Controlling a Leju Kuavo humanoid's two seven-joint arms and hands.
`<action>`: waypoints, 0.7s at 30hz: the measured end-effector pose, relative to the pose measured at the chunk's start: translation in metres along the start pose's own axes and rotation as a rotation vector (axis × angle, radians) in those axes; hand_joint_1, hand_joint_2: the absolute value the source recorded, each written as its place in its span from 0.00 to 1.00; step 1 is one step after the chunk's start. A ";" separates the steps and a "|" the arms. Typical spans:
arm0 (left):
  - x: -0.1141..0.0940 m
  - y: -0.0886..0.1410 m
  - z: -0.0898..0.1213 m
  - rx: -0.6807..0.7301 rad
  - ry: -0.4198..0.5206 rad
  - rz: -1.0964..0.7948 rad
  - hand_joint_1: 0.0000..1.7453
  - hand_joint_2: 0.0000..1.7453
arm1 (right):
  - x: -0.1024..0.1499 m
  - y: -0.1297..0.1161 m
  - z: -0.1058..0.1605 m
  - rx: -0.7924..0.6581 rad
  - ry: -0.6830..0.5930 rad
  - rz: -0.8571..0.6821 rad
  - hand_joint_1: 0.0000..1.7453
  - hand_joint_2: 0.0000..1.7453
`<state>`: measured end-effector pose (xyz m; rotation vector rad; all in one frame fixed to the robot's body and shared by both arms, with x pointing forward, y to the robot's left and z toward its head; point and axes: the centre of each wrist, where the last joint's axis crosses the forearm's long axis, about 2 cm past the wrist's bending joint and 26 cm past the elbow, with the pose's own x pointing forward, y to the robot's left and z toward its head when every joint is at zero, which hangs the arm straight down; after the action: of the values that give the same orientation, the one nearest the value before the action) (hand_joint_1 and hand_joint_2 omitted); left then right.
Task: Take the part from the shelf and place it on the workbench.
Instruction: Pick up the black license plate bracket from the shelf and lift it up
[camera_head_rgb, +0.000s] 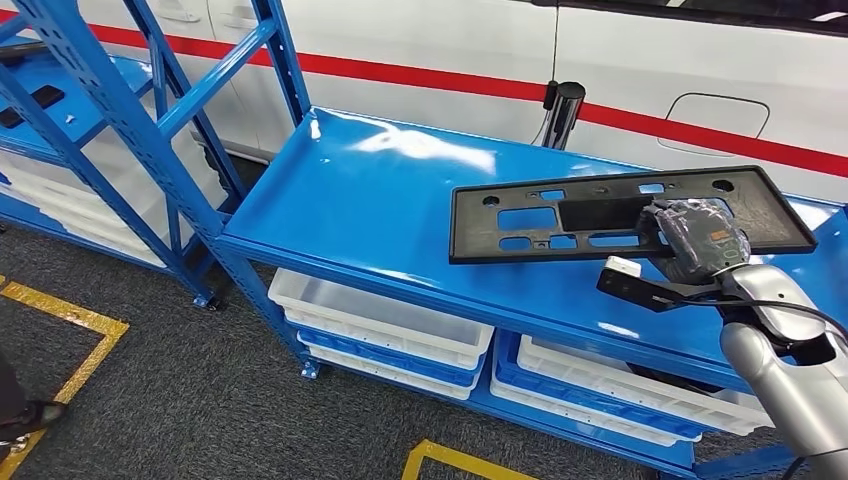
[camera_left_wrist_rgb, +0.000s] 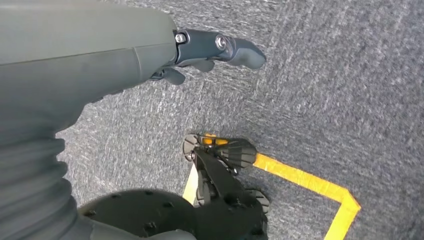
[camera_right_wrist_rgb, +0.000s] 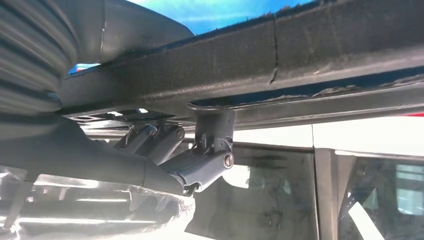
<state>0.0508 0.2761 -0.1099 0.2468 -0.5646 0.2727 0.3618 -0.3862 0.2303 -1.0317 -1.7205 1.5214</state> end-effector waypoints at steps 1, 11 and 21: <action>0.001 0.000 0.000 0.000 -0.001 0.000 0.00 1.00 | 0.000 -0.001 -0.001 -0.002 0.001 0.001 1.00 1.00; 0.002 -0.002 -0.001 -0.009 -0.003 0.005 0.00 1.00 | -0.005 -0.003 0.001 0.002 0.012 0.012 1.00 1.00; 0.001 -0.004 0.000 -0.012 -0.001 0.003 0.00 1.00 | -0.005 0.001 0.001 0.012 0.025 0.017 1.00 1.00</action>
<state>0.0529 0.2728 -0.1095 0.2340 -0.5677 0.2721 0.3632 -0.3908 0.2298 -1.0578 -1.6874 1.5209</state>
